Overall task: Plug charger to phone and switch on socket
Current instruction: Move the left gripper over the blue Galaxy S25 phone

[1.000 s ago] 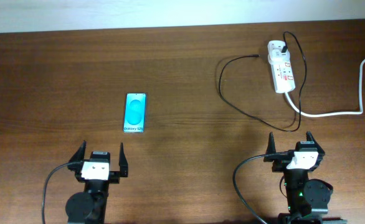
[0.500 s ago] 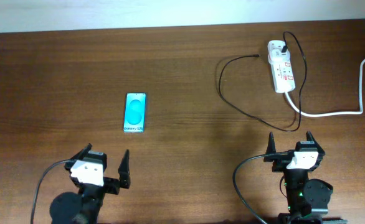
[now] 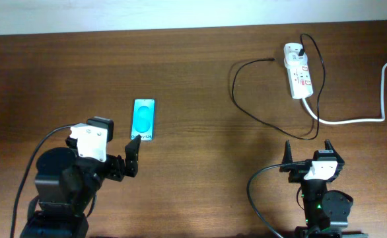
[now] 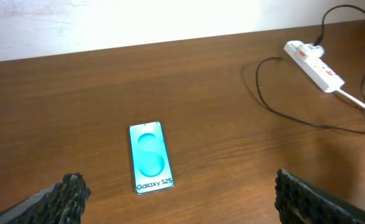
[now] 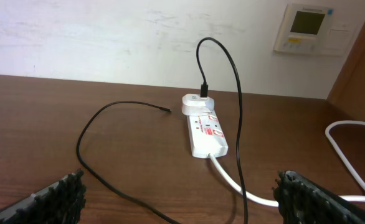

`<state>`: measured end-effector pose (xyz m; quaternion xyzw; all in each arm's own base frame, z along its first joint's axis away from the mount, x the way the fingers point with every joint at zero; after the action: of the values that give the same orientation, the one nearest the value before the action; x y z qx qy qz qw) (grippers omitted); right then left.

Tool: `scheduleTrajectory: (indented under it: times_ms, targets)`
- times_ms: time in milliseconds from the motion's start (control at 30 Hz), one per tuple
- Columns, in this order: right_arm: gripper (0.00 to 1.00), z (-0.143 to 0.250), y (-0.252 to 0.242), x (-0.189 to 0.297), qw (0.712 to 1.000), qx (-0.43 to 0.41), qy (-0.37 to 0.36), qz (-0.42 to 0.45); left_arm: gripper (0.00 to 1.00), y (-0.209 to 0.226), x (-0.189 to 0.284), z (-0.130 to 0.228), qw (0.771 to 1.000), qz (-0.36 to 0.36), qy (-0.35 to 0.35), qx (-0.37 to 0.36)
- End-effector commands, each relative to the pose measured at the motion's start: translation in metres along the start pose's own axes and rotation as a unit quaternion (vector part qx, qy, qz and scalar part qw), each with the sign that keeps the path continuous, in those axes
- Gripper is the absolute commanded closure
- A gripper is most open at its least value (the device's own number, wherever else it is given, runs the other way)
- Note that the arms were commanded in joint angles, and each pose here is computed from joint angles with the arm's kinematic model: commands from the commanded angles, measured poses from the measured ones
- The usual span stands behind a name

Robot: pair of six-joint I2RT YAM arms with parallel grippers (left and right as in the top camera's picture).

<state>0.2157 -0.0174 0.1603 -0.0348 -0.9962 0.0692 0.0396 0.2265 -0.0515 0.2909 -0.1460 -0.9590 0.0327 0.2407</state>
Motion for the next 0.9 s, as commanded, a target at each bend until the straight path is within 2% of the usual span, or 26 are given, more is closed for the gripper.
scheduleTrajectory:
  times_ms: [0,267,367,500,600,700,767,867]
  targets:
    - [0.02,0.003,-0.002,0.000,1.000,0.003,0.004,0.007,0.01,-0.010,0.007,0.003,0.999,0.028,0.015,0.007]
    - [0.02,0.003,-0.002,0.000,1.000,0.003,0.004,0.007,0.01,-0.014,0.007,0.006,0.999,0.044,0.023,0.009]
    - [0.02,0.003,-0.002,0.000,1.000,0.003,0.004,0.007,0.01,-0.013,0.005,-0.007,0.999,0.042,0.026,0.014]
    - [0.02,0.003,-0.002,0.000,1.000,0.003,0.004,0.007,0.01,-0.005,-0.027,-0.022,0.994,0.032,0.092,0.040]
    - [0.02,0.003,-0.002,0.000,1.000,0.003,0.004,0.007,0.01,0.004,-0.069,-0.023,0.986,0.029,0.154,0.056]
    - [0.02,0.003,-0.002,0.000,1.000,0.003,0.004,0.007,0.01,0.017,-0.108,-0.001,0.974,0.013,0.215,0.070]
    - [0.02,0.003,-0.002,0.000,1.000,0.003,0.004,0.007,0.01,0.036,-0.130,0.018,0.965,-0.035,0.252,0.067]
    - [0.02,0.003,-0.002,0.000,1.000,0.003,0.004,0.007,0.01,0.043,-0.153,0.042,0.952,-0.039,0.296,0.075]
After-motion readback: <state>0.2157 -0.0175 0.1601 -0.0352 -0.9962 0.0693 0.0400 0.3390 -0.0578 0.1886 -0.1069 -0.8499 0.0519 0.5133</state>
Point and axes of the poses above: each gripper's point midway between its finger pads, its own x axis back along the fingers, its own y axis along the line the jaws close on, z = x × y, the point moved 3 cm from there along x, back along the fingers, and after that the axes turned 3 degrees about x, right-handed, at the moved point
